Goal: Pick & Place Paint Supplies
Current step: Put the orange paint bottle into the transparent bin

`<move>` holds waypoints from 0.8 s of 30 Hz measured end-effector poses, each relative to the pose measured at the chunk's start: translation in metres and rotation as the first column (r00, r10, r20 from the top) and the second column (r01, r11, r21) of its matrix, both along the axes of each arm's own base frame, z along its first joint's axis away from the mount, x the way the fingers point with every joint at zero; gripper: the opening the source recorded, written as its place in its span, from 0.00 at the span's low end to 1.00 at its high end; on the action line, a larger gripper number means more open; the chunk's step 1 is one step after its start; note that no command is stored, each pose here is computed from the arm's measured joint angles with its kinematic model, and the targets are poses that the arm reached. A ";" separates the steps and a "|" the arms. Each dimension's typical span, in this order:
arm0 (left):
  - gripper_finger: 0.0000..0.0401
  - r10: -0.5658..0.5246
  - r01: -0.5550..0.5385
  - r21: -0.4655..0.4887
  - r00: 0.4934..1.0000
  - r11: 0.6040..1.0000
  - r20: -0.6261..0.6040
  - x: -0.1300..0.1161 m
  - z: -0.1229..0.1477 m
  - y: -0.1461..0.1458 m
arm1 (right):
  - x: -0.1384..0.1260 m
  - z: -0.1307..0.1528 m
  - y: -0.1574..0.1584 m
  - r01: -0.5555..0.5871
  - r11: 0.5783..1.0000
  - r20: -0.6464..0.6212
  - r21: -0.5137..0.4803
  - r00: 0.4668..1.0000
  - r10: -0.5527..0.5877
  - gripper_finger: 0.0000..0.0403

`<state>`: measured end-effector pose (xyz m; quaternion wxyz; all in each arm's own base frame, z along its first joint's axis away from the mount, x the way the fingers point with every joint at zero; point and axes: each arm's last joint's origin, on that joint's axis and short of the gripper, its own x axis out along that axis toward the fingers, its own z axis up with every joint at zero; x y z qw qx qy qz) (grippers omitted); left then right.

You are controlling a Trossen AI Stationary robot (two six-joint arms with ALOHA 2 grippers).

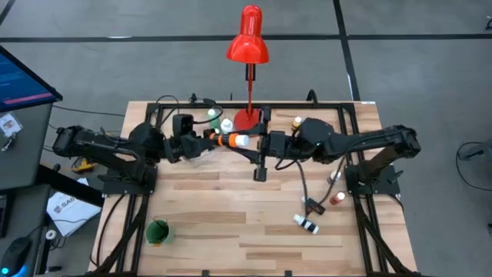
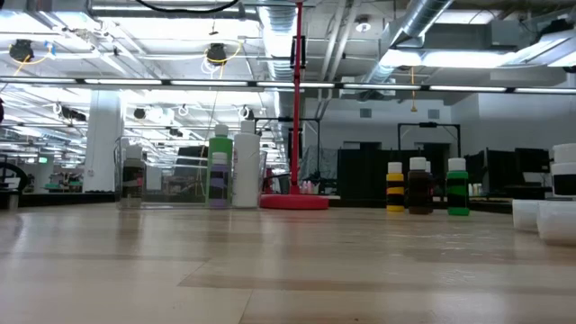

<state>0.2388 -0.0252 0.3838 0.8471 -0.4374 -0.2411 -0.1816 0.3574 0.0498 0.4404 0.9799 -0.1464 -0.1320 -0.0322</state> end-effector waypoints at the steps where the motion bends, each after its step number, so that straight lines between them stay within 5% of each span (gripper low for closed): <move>1: 0.53 -0.015 0.015 0.012 1.000 1.000 -0.014 0.000 -0.001 0.000 | -0.003 0.001 0.000 -0.009 1.000 -0.022 0.023 1.000 0.010 0.33; 7: 0.53 -0.076 0.093 0.097 0.984 0.991 -0.160 -0.005 -0.007 -0.001 | -0.029 0.009 0.000 -0.020 0.989 -0.134 0.145 0.990 0.040 0.35; 14: 0.53 0.018 0.055 0.248 0.959 0.967 -0.282 -0.011 -0.016 0.005 | -0.050 0.002 0.011 -0.029 0.961 -0.313 0.276 0.942 0.119 0.35; 24: 0.52 0.199 -0.034 0.452 0.925 0.891 -0.323 -0.009 -0.024 0.008 | -0.039 -0.068 0.026 0.192 0.885 -0.735 0.423 0.643 0.212 0.34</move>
